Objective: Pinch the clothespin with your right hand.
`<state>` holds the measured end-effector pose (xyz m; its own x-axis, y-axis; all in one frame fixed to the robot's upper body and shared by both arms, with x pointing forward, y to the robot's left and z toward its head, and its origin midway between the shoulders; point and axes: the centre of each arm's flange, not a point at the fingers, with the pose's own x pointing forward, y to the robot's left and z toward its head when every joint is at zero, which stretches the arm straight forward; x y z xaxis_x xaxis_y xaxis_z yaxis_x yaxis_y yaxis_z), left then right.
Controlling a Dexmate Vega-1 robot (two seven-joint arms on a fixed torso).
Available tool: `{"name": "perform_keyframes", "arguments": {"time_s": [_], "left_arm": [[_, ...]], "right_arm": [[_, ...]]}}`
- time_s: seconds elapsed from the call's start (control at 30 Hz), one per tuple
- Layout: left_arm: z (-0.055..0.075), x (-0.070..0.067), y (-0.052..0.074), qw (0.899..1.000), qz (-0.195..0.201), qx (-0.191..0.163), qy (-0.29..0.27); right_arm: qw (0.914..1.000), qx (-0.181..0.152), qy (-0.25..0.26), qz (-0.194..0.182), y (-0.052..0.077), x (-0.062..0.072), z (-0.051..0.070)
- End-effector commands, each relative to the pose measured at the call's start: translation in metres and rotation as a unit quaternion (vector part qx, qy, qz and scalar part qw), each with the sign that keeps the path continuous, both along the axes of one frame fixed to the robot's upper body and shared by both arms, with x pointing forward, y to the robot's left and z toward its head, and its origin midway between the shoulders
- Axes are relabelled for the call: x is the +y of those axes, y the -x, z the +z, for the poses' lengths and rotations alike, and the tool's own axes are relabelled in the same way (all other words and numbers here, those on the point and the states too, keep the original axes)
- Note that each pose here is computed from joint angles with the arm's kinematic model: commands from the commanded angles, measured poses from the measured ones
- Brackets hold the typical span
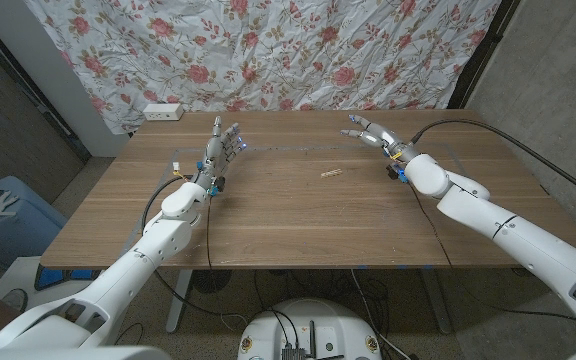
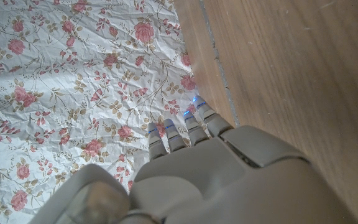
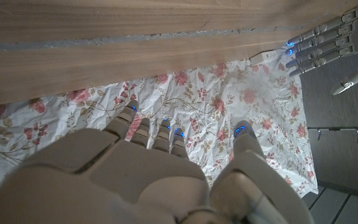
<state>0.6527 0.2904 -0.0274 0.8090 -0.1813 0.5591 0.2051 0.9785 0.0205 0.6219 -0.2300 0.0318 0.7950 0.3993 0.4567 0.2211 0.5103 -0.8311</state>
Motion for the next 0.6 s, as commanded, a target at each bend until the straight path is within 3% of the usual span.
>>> {"name": "perform_keyframes", "arguments": {"time_s": [0.03, 0.6], "left_arm": [[0.000, 0.000, 0.000, 1.000, 0.000, 0.000, 0.000], [0.000, 0.000, 0.000, 1.000, 0.000, 0.000, 0.000]], "right_arm": [[0.9949, -0.009, 0.094, -0.035, 0.005, 0.017, 0.015], [0.9765, -0.023, 0.200, -0.077, 0.012, 0.043, 0.031]]}}
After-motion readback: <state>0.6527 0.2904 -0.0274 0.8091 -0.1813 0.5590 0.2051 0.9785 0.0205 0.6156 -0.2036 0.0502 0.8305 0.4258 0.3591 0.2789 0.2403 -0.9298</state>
